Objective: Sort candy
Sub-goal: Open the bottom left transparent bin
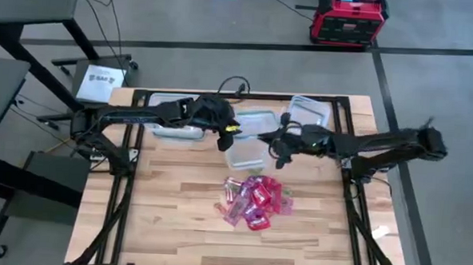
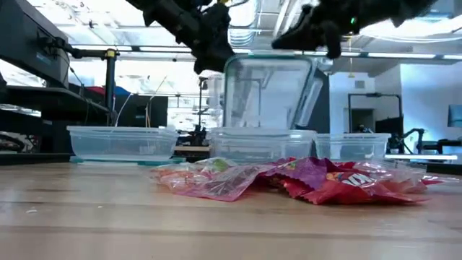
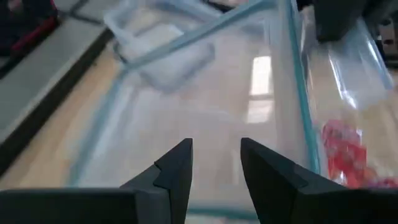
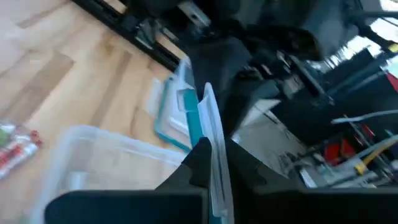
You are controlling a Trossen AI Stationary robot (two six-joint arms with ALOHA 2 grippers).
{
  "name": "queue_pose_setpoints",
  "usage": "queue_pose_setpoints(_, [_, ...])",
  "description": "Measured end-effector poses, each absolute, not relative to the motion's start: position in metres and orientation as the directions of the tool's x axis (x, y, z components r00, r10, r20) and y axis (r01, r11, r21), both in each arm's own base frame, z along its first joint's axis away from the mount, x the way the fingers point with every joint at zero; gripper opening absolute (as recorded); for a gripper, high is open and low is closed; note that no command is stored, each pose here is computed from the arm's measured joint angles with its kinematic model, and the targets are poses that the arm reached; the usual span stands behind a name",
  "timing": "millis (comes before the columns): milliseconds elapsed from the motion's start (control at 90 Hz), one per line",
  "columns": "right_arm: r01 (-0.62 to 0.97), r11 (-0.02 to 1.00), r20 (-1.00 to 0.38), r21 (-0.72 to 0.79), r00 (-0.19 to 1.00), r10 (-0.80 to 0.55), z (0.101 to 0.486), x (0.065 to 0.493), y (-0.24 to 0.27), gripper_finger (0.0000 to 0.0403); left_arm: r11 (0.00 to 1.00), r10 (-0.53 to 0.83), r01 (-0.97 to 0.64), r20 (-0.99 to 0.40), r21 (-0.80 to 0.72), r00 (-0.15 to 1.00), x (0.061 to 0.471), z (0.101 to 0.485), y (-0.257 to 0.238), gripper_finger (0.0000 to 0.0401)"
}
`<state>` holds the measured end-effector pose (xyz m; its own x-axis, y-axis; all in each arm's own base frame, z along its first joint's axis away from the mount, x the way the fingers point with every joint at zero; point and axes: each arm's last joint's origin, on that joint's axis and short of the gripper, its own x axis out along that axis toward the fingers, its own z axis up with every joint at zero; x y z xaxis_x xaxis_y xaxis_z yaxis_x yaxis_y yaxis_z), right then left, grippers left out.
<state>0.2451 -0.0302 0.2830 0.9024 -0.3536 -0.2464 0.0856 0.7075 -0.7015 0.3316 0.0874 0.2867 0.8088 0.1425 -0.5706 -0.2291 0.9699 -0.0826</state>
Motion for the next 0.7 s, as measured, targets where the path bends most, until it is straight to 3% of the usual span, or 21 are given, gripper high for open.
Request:
queue_pose_setpoints(122, [0.12,0.69,-0.277,-0.713,0.857,-0.435,0.304,0.23,-0.038,0.0004,0.97,0.155,-0.231,-0.543,-0.074,0.825,0.334,0.288,0.088,0.0123])
queue_pose_setpoints(278, [0.28,0.645,-0.178,-0.711,0.816,-0.55,0.326,0.217,-0.049,0.0003,0.982,0.138,-0.187,-0.545,-0.035,0.827,0.336,0.283,0.087,0.0123])
queue_pose_setpoints(500, [0.259,0.66,-0.205,-0.706,0.817,-0.54,0.321,0.218,-0.057,0.0002,0.974,0.186,-0.226,-0.537,-0.01,0.823,0.334,0.287,0.093,0.0123])
queue_pose_setpoints(700, [0.242,0.785,-0.288,-0.57,0.836,-0.467,0.3,0.238,-0.073,0.0002,0.969,0.224,-0.247,-0.536,0.029,0.814,0.333,0.287,0.096,0.0123])
